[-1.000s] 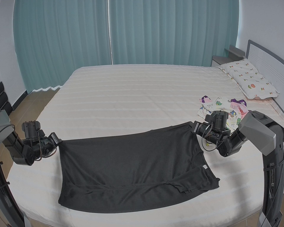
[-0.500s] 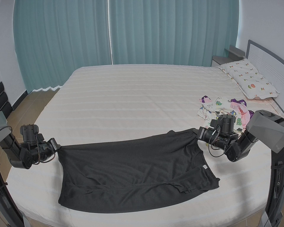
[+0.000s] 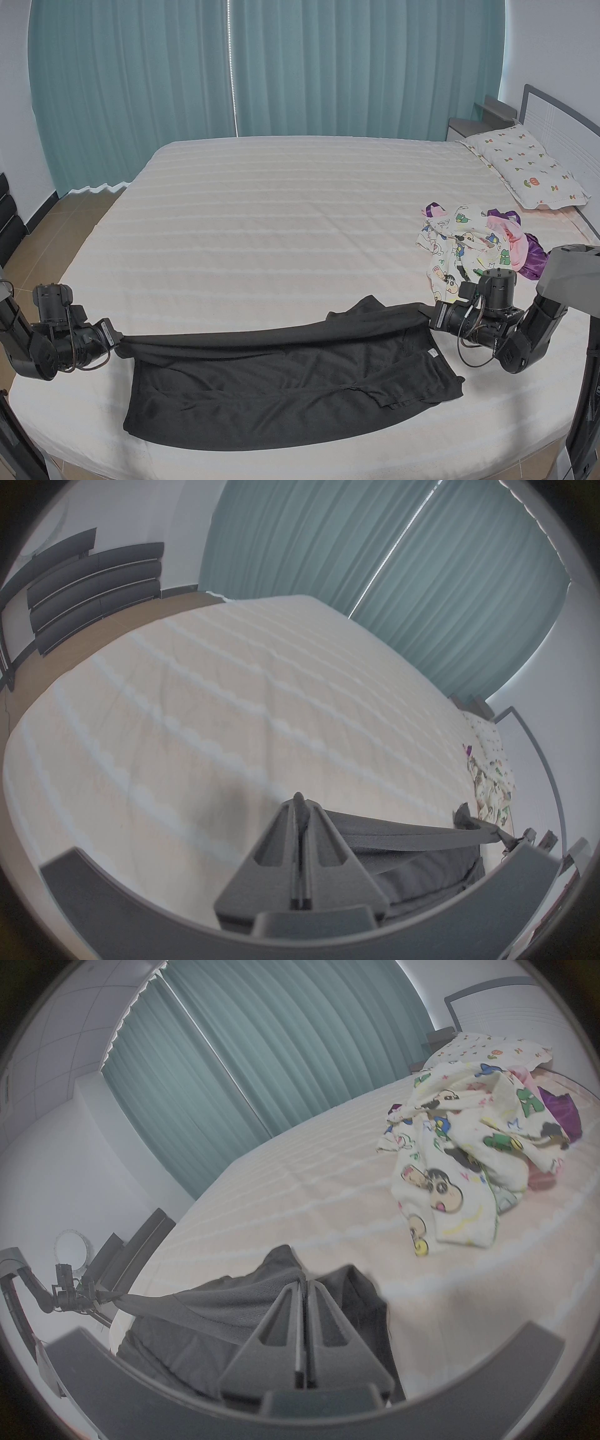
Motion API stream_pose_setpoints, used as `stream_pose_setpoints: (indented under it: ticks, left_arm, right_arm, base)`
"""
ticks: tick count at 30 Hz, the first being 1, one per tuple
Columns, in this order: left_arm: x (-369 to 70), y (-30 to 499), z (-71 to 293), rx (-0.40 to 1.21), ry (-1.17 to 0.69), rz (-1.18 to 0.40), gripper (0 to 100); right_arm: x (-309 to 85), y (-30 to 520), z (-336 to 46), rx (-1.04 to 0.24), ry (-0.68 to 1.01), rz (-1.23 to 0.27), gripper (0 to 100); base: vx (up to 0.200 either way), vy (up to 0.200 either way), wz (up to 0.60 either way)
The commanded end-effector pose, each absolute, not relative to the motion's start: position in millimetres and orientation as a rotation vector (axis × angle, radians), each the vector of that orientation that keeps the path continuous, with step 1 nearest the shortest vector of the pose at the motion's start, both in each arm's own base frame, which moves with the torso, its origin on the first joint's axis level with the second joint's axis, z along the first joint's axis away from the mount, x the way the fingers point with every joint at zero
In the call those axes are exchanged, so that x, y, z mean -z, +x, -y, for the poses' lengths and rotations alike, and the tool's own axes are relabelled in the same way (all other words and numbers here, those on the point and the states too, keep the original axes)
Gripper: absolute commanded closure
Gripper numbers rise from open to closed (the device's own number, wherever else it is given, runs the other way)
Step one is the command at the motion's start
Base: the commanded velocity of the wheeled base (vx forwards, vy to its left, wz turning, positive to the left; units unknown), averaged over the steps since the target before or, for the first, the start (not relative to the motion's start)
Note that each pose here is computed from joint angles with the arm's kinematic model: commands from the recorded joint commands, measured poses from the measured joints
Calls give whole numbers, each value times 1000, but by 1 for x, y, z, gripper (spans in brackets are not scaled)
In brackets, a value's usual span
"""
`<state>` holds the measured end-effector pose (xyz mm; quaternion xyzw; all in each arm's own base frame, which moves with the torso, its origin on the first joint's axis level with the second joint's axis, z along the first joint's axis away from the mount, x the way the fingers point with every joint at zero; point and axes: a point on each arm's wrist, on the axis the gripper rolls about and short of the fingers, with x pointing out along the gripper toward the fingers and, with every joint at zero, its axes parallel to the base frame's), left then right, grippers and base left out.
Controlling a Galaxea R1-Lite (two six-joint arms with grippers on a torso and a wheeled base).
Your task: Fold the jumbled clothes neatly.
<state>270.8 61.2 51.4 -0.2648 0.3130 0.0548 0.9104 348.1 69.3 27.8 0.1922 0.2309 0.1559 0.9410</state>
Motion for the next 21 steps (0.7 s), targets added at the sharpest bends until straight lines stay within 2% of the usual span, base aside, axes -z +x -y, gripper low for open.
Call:
stream_pose_setpoints:
  ticks: [1,7,10,21]
  left_arm:
    - [-37,245,-55,-117,-533,-739,100]
    - [-19,234,-51,-119,-534,-830,100]
    - [-11,235,-51,-124,-541,-851,100]
    - [10,231,-50,-133,-547,-897,100]
  right_arm:
    - [-15,323,-62,-311,381,-529,100]
    - [21,310,-58,-299,400,-614,100]
    - [35,305,-58,-302,416,-598,100]
    - [39,292,-54,-308,440,-591,100]
  base:
    - [0,0,0]
    - [0,0,0]
    - [0,0,0]
    - [0,0,0]
